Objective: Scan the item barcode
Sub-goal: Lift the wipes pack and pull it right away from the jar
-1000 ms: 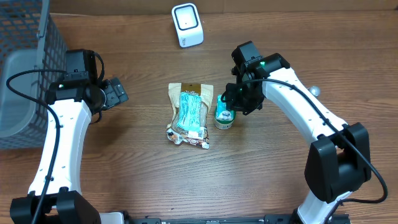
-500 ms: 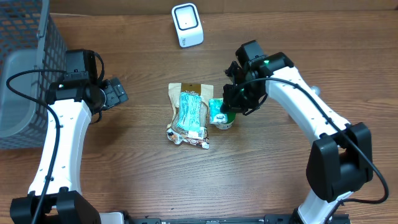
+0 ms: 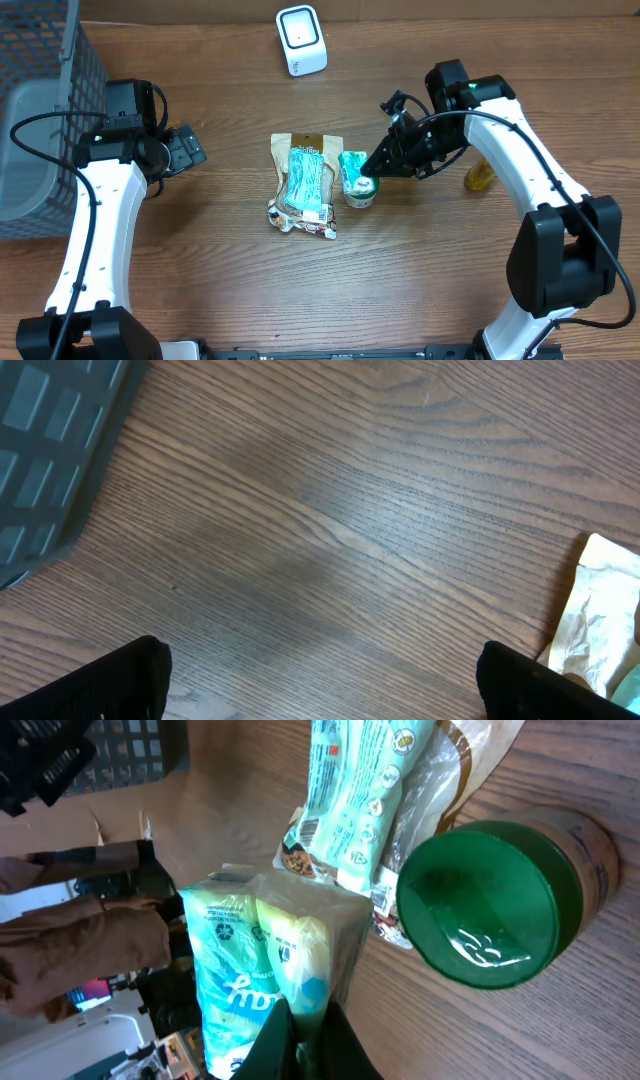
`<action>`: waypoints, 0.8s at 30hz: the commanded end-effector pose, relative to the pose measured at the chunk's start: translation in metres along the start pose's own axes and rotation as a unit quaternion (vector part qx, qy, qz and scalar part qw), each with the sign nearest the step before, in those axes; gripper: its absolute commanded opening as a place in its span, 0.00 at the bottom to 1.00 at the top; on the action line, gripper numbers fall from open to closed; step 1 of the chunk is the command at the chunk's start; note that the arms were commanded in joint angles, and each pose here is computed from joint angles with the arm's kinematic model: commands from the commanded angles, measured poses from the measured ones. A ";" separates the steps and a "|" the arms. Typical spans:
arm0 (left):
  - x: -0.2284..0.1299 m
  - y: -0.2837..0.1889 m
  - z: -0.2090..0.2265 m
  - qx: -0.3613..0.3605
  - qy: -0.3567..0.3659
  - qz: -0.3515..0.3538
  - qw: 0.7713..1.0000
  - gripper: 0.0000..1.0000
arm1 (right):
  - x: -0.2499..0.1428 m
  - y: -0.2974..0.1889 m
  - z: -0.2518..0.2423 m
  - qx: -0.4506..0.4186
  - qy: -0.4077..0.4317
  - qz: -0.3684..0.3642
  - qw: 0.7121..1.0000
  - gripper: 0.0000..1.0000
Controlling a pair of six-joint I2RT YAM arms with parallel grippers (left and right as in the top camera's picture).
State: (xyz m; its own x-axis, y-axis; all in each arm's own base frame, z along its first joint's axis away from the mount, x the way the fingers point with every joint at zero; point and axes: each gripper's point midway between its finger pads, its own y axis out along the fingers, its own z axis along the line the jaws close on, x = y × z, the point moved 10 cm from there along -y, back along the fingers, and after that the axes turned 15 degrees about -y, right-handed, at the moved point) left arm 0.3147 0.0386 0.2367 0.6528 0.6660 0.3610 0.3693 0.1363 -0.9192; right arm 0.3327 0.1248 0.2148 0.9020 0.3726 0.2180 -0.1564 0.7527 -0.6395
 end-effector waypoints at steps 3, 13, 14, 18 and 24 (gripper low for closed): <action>0.002 -0.006 -0.001 -0.004 0.006 -0.011 1.000 1.00 | 0.004 -0.009 0.011 0.005 -0.038 -0.017 0.999 0.04; 0.002 -0.006 -0.001 -0.003 0.006 -0.011 1.000 1.00 | 0.006 -0.010 0.023 0.088 -0.063 -0.042 0.993 0.04; 0.002 -0.006 -0.001 -0.004 0.006 -0.011 1.000 1.00 | 0.006 -0.011 0.027 0.112 -0.074 -0.049 0.990 0.04; 0.002 -0.006 -0.001 -0.004 0.006 -0.011 1.000 1.00 | 0.005 -0.015 0.036 0.176 -0.096 -0.073 0.977 0.04; 0.002 -0.006 -0.001 -0.004 0.006 -0.011 1.000 1.00 | 0.000 -0.018 0.044 0.217 -0.115 -0.086 0.966 0.04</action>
State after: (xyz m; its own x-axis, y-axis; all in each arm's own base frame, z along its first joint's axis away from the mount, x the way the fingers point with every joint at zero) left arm 0.3147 0.0386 0.2367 0.6529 0.6660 0.3608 0.3694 0.1359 -0.9193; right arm 0.3204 0.1350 0.2372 0.8711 0.3416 0.3529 -0.2239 0.9157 -0.3336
